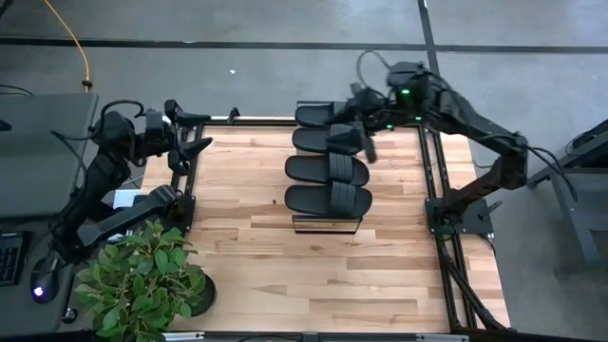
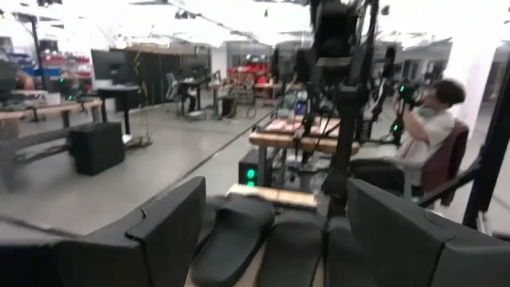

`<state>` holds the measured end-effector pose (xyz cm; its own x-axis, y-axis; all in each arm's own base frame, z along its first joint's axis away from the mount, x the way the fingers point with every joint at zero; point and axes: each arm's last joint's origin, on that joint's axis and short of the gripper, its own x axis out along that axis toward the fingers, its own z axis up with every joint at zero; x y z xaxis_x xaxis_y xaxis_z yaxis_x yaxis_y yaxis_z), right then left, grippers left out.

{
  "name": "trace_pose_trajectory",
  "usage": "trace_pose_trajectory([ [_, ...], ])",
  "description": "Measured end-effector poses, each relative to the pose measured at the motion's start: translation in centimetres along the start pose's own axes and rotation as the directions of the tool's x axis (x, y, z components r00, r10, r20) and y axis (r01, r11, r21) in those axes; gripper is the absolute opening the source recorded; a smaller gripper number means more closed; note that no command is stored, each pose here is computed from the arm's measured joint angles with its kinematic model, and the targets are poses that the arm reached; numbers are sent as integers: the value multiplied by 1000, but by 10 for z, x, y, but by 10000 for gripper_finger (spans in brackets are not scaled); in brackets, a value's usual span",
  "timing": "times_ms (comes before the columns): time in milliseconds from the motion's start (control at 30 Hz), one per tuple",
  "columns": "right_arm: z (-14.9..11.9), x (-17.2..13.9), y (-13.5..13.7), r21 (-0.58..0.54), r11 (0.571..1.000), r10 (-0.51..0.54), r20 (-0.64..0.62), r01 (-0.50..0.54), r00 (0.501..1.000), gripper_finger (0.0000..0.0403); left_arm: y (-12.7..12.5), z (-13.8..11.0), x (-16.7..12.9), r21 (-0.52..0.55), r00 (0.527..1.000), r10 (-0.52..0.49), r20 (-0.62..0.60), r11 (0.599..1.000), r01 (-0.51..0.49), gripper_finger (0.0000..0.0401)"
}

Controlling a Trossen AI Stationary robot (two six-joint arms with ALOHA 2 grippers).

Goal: Pick and place slides into the shelf
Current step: Return to Home Position

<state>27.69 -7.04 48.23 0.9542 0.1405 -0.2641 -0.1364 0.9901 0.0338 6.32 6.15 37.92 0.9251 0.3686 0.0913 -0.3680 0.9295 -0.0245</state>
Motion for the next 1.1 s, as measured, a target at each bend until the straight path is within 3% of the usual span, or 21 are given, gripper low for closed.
trace_pose_trajectory([
  [267,5,-61,28,-53,999,10,17,-9,1000,200,-6,-10,-12,-42,995,41,-85,998,-45,285],
  [400,-8,-85,39,-69,998,5,56,-2,998,200,-6,-13,-12,-4,993,22,-115,1000,-23,284],
  [500,-32,-98,47,-79,997,4,85,3,996,200,-8,-16,-13,18,989,-20,-144,1000,23,285],
  [633,-63,-112,56,-54,998,-11,191,21,982,200,-8,-17,-13,-35,989,-27,-148,999,22,285],
  [767,-91,-129,63,-18,992,-113,258,122,960,200,-8,-17,-13,-46,989,-21,-147,999,15,285],
  [900,-124,-134,67,94,985,-160,218,142,963,200,-8,-20,-13,-108,985,-24,-173,994,6,285],
  [1033,-154,-133,67,103,973,-223,172,208,960,200,-7,-24,-13,-120,980,-24,-199,993,0,285],
  [1100,-171,-129,66,196,957,-243,140,214,960,200,-7,-29,-13,-141,974,-28,-224,990,-4,285],
])
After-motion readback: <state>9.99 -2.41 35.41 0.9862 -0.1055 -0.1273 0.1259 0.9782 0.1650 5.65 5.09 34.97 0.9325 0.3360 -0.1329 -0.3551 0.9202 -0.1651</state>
